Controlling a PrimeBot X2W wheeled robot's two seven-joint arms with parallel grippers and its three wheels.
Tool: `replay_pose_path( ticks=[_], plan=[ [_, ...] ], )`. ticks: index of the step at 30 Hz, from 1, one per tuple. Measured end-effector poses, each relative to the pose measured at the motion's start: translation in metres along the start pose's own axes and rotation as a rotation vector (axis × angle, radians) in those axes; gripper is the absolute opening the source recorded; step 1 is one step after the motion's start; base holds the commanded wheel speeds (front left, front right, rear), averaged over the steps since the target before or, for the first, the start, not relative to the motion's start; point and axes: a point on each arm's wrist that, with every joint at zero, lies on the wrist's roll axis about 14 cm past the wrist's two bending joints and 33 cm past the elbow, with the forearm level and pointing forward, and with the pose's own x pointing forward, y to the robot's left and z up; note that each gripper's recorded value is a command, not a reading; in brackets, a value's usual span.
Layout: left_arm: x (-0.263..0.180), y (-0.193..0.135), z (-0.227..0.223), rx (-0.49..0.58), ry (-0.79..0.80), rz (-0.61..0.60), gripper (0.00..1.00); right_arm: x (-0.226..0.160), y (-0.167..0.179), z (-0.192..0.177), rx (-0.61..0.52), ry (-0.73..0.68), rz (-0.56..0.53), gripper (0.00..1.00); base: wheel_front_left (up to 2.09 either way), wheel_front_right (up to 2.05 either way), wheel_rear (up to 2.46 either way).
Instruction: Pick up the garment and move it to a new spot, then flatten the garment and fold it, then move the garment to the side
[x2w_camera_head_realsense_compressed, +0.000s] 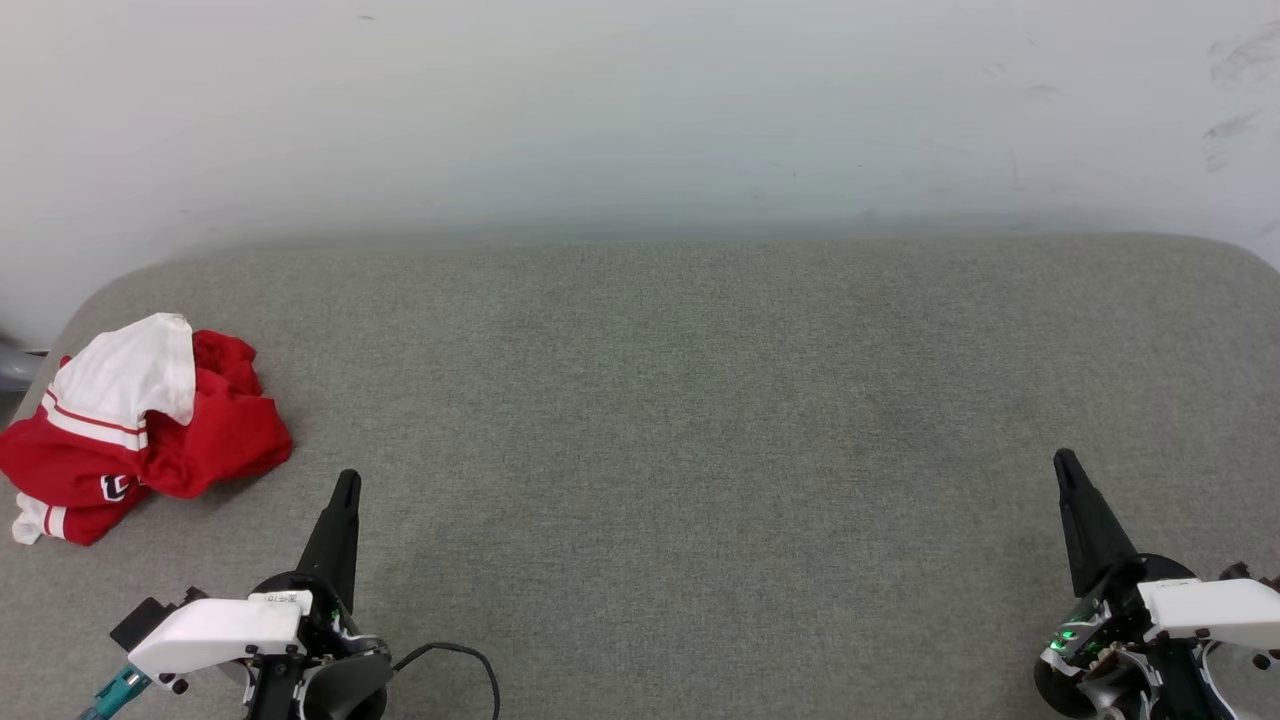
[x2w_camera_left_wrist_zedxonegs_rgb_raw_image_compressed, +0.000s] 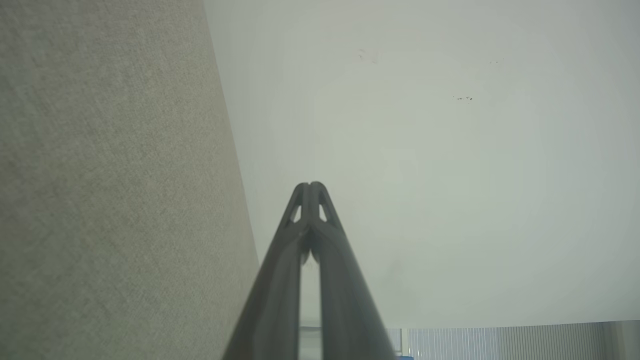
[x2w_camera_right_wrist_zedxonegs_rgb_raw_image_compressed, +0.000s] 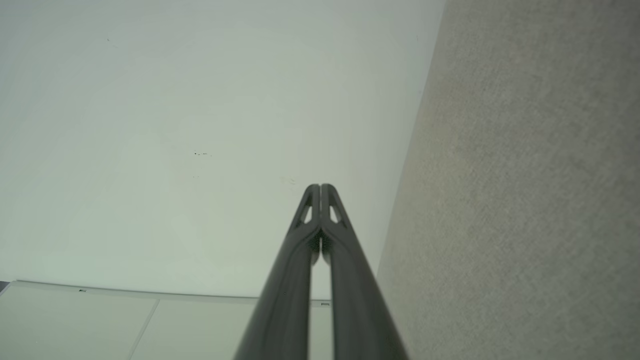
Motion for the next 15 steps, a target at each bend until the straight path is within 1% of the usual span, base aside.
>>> replay_pose_path(
  ticks=[15],
  plan=[
    [0.0,0.0,0.0,0.0,0.0,0.0,0.0,0.0,0.0,0.0,0.0,0.0,0.0,0.0,0.0,0.0,0.0]
  ],
)
